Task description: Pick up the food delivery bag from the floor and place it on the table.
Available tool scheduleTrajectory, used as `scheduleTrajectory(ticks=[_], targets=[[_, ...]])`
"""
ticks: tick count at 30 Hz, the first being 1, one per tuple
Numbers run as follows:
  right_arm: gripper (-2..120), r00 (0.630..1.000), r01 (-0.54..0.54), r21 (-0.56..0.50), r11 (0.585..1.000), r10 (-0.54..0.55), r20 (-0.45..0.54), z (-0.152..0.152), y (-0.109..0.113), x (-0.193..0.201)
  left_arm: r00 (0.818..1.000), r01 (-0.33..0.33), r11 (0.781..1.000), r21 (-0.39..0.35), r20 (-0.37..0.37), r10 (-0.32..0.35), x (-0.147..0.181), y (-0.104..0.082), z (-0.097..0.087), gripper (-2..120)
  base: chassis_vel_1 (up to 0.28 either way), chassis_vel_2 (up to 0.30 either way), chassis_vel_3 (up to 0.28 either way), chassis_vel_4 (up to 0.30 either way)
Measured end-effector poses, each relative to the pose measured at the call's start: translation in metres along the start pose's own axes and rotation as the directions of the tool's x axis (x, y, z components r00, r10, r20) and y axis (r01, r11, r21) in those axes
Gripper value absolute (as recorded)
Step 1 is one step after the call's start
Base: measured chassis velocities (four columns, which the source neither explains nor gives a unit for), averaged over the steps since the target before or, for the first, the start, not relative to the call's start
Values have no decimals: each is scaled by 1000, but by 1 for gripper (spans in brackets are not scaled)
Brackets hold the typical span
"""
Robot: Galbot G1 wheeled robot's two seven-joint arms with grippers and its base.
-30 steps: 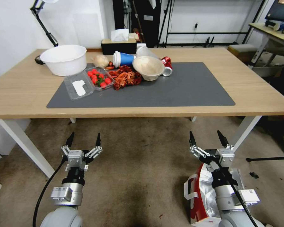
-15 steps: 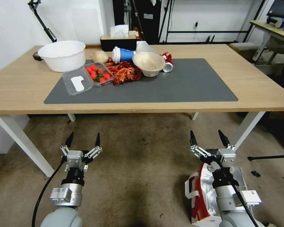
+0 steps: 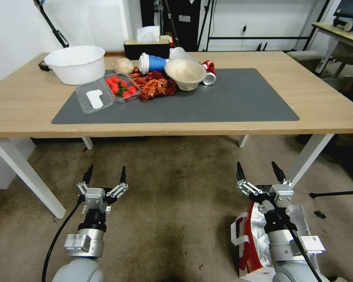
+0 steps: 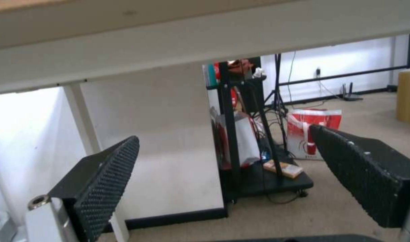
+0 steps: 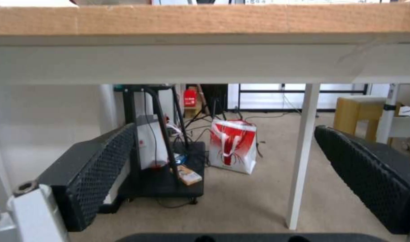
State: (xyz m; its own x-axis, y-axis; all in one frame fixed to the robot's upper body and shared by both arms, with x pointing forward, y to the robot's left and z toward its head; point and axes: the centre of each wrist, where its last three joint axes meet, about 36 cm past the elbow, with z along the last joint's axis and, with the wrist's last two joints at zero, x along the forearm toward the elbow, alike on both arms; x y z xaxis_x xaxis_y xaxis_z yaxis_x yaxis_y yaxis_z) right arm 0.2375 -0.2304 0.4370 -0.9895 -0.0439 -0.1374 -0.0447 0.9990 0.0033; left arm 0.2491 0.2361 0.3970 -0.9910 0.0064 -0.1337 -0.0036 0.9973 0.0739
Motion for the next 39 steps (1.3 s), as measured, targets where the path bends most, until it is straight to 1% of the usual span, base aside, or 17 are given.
scheduleTrajectory(ticks=[14,23,39], targets=[[100,1000,-1,-3,1000,1,2,1,0,-1,1000,3,1000,-7,1,-3,-1,2,1,96,0,0,0,0],[100,1000,3,-4,1000,-3,-3,3,1,0,1000,13,1000,-17,9,-13,-1,6,-2,96,0,0,0,0],[100,1000,9,-7,1000,-9,-2,2,2,2,1000,14,1000,-21,25,-13,0,9,-9,96,0,0,0,0]])
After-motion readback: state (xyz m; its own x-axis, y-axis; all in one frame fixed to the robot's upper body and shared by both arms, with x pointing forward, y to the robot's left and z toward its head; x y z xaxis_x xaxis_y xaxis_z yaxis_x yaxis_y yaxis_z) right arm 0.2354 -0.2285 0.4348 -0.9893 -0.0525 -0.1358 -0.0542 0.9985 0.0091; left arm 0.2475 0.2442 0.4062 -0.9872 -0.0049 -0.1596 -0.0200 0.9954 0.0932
